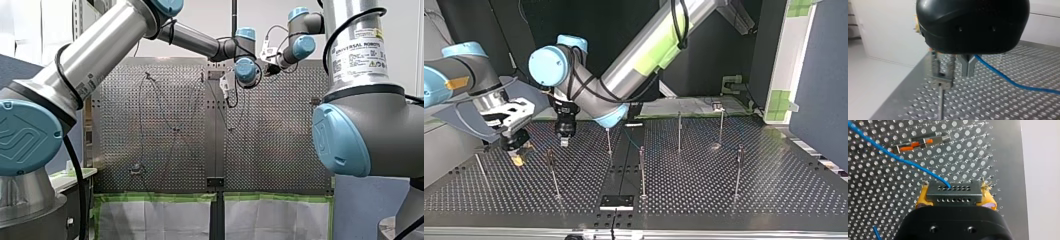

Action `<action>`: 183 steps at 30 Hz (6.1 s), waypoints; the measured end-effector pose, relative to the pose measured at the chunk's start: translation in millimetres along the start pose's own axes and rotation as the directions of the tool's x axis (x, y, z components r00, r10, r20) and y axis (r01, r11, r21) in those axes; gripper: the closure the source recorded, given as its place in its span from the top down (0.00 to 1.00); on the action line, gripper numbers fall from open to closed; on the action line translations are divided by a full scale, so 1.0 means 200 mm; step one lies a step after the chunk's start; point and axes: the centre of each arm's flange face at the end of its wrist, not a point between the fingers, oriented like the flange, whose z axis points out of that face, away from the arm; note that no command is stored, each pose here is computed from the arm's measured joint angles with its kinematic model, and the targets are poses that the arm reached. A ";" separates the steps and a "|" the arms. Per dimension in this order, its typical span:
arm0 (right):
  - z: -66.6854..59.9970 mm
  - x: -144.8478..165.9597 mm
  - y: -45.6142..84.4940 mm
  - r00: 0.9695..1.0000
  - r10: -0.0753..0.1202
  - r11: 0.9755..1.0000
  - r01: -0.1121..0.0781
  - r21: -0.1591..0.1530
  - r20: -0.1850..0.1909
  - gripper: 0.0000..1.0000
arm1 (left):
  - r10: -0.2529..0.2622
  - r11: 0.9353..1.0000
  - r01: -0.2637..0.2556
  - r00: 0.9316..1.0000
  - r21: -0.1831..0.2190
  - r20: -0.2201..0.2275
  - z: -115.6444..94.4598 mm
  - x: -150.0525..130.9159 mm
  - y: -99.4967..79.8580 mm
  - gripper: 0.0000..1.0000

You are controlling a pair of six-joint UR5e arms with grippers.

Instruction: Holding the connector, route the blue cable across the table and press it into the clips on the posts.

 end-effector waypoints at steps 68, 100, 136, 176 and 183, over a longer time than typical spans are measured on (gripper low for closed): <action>0.20 -0.03 0.25 1.000 0.000 1.000 0.000 0.006 -0.003 0.00 | 0.020 1.000 -0.017 0.992 0.024 -0.122 0.12 0.09 0.21 1.00; 0.21 -0.05 0.21 1.000 -0.001 1.000 0.000 0.020 0.005 0.00 | -0.084 0.991 0.070 0.988 0.112 0.130 -0.27 -0.42 0.24 1.00; 0.22 -0.07 0.19 1.000 -0.003 1.000 0.003 0.025 0.013 0.00 | -0.305 0.940 0.232 0.901 0.250 0.309 -0.87 -0.72 0.38 1.00; 0.23 -0.10 0.20 1.000 -0.006 1.000 0.005 0.020 0.021 0.00 | -0.215 0.976 0.207 0.970 0.073 0.118 -0.97 0.67 0.85 1.00; 0.23 -0.09 0.21 1.000 -0.005 1.000 0.005 0.017 0.021 0.00 | -0.229 0.973 0.228 0.963 0.023 0.139 -1.03 0.73 0.95 1.00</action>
